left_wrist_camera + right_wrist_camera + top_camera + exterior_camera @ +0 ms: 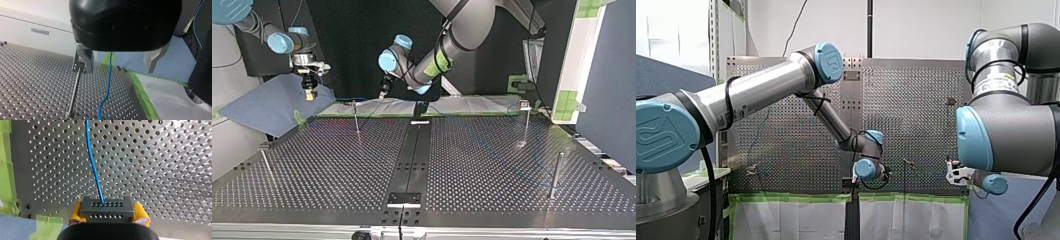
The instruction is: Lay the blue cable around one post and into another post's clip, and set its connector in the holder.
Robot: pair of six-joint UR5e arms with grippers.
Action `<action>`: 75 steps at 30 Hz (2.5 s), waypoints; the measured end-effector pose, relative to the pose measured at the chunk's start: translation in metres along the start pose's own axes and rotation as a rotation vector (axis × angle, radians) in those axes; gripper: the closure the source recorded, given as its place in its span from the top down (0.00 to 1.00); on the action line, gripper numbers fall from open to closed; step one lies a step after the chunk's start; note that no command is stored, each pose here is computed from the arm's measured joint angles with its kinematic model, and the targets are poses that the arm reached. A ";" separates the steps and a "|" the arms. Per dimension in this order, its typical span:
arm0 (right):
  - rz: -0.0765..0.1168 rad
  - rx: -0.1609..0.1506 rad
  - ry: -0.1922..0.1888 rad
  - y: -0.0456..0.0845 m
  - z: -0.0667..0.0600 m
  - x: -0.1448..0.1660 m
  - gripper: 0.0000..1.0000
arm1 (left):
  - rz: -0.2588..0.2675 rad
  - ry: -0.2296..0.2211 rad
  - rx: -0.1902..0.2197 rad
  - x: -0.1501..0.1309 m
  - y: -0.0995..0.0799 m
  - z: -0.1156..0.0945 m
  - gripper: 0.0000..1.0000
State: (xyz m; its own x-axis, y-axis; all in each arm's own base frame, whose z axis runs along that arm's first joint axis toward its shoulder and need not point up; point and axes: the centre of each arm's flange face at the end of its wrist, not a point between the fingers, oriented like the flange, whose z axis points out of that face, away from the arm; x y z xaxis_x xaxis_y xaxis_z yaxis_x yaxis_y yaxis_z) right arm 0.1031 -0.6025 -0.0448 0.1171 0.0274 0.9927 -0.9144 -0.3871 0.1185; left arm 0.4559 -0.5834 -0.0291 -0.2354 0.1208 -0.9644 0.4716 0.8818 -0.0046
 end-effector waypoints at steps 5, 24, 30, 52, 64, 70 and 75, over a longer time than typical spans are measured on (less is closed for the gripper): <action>0.008 -0.005 0.008 0.002 -0.004 0.003 0.24 | 0.023 0.000 -0.028 0.003 0.001 -0.005 1.00; 0.010 -0.009 0.012 0.001 -0.023 0.001 0.24 | 0.046 -0.066 -0.056 0.007 -0.016 -0.049 1.00; 0.008 -0.010 0.022 0.003 -0.026 0.006 0.24 | 0.054 -0.067 -0.052 0.024 -0.021 -0.065 1.00; 0.045 -0.014 0.079 0.004 -0.047 0.015 0.24 | 0.041 -0.109 -0.087 0.028 -0.023 -0.071 1.00; 0.047 -0.014 0.085 0.004 -0.047 0.015 0.24 | 0.020 -0.160 -0.155 0.004 -0.015 -0.049 1.00; 0.046 -0.014 0.086 0.004 -0.047 0.015 0.24 | 0.017 -0.161 -0.174 0.002 -0.006 -0.044 1.00; 0.045 -0.013 0.087 0.004 -0.047 0.015 0.24 | 0.006 -0.156 -0.191 0.004 0.005 -0.037 1.00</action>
State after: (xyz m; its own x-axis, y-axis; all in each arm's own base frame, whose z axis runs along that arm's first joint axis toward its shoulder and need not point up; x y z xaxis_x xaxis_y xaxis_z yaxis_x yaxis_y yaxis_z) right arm 0.0832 -0.5607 -0.0283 0.0420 0.0903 0.9950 -0.9232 -0.3774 0.0732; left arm 0.4258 -0.5621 -0.0228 -0.0918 0.0677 -0.9935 0.3000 0.9532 0.0372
